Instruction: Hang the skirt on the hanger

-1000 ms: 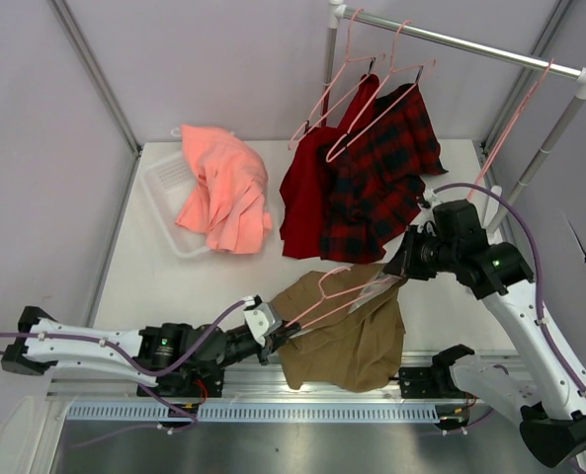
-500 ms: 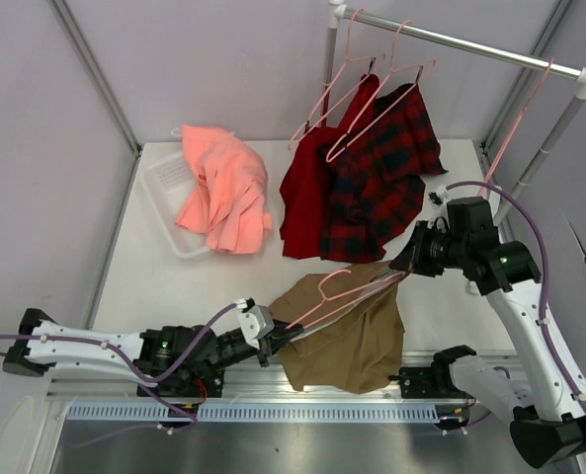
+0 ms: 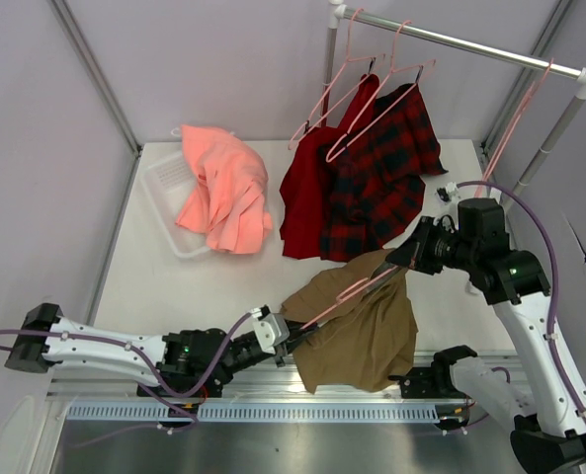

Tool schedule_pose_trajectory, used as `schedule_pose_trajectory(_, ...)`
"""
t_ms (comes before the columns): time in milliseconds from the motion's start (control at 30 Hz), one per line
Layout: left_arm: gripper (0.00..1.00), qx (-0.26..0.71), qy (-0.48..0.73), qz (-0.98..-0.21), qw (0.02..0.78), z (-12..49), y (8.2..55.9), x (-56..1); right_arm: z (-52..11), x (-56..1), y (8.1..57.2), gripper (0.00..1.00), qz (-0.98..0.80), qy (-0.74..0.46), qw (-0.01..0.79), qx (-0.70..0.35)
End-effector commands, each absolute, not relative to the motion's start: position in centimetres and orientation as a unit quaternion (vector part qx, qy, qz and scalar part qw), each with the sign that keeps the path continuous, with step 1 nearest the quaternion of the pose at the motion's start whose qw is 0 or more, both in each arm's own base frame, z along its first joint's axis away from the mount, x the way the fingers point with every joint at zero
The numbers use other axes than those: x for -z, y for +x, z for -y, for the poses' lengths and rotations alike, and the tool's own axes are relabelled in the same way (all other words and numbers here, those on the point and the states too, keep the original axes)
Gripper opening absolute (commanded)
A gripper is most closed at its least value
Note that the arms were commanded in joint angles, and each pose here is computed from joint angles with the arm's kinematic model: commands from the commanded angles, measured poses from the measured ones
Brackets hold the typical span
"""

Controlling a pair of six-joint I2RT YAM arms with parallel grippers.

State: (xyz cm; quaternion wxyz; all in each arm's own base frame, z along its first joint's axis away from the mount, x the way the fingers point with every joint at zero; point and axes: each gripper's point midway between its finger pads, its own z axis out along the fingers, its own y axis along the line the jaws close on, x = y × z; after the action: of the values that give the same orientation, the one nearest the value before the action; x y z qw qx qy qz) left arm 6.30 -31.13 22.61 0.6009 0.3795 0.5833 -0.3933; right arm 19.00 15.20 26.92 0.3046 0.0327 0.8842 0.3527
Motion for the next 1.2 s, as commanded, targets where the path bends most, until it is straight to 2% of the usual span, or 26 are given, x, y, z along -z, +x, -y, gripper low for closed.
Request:
schedule_pose_trajectory(0, 0.0, 0.431, 0.318, -0.538, 0.651, 31.4, 6.9, -27.8, -17.1, -29.6, 17.6, 0.0, -0.856, 0.014, 0.299, -0.422)
schedule_pose_trajectory(133, 0.0, 0.432, 0.305, -0.531, 0.662, 31.4, 7.3, -28.5, -17.8, -30.1, 17.2, 0.0, -0.842, 0.018, 0.295, -0.451)
schedule_pose_trajectory(233, 0.0, 0.436, 0.3, -0.527, 0.665, 31.4, 7.4, -29.0, -17.5, -29.2, 17.3, 0.0, -0.853, 0.024, 0.287, -0.435)
schedule_pose_trajectory(267, 0.0, 0.433, 0.302, -0.528, 0.665, 31.4, 7.4, -28.8, -17.5, -29.1, 17.4, 0.05, -0.855, 0.022, 0.288, -0.431)
schedule_pose_trajectory(300, 0.0, 0.432, 0.303, -0.528, 0.665, 31.4, 7.4, -28.7, -17.3, -29.2, 17.3, 0.27, -0.857, 0.021, 0.289, -0.425)
schedule_pose_trajectory(367, 0.0, 0.432, 0.305, -0.53, 0.663, 31.3, 7.4, -28.7, -16.7, -28.9, 17.7, 0.48, -0.867, 0.019, 0.297, -0.401)
schedule_pose_trajectory(433, 0.0, 0.435, 0.307, -0.53, 0.66, 31.2, 7.3, -28.6, -15.5, -29.5, 18.5, 0.56, -0.876, 0.029, 0.316, -0.362)
schedule_pose_trajectory(467, 0.0, 0.432, 0.312, -0.534, 0.657, 31.1, 7.2, -28.3, -15.1, -29.9, 18.8, 0.73, -0.877, 0.028, 0.325, -0.352)
schedule_pose_trajectory(567, 0.0, 0.436, 0.317, -0.532, 0.654, 31.0, 7.0, -28.6, -13.9, -32.5, 20.4, 0.83, -0.875, 0.028, 0.368, -0.314)
schedule_pose_trajectory(767, 0.0, 0.424, 0.332, -0.546, 0.642, 30.9, 7.0, -29.4, -11.2, -39.0, 23.5, 0.91, -0.85, 0.025, 0.468, -0.239)
schedule_pose_trajectory(967, 0.0, 0.379, 0.31, -0.598, 0.635, 29.2, 8.9, -33.2, -8.6, -40.1, 24.6, 0.99, -0.844, 0.046, 0.506, -0.172)
schedule_pose_trajectory(1167, 0.0, 0.339, 0.261, -0.663, 0.614, 28.5, 12.8, -37.9, -5.8, -41.0, 24.4, 0.99, -0.814, 0.091, 0.558, -0.13)
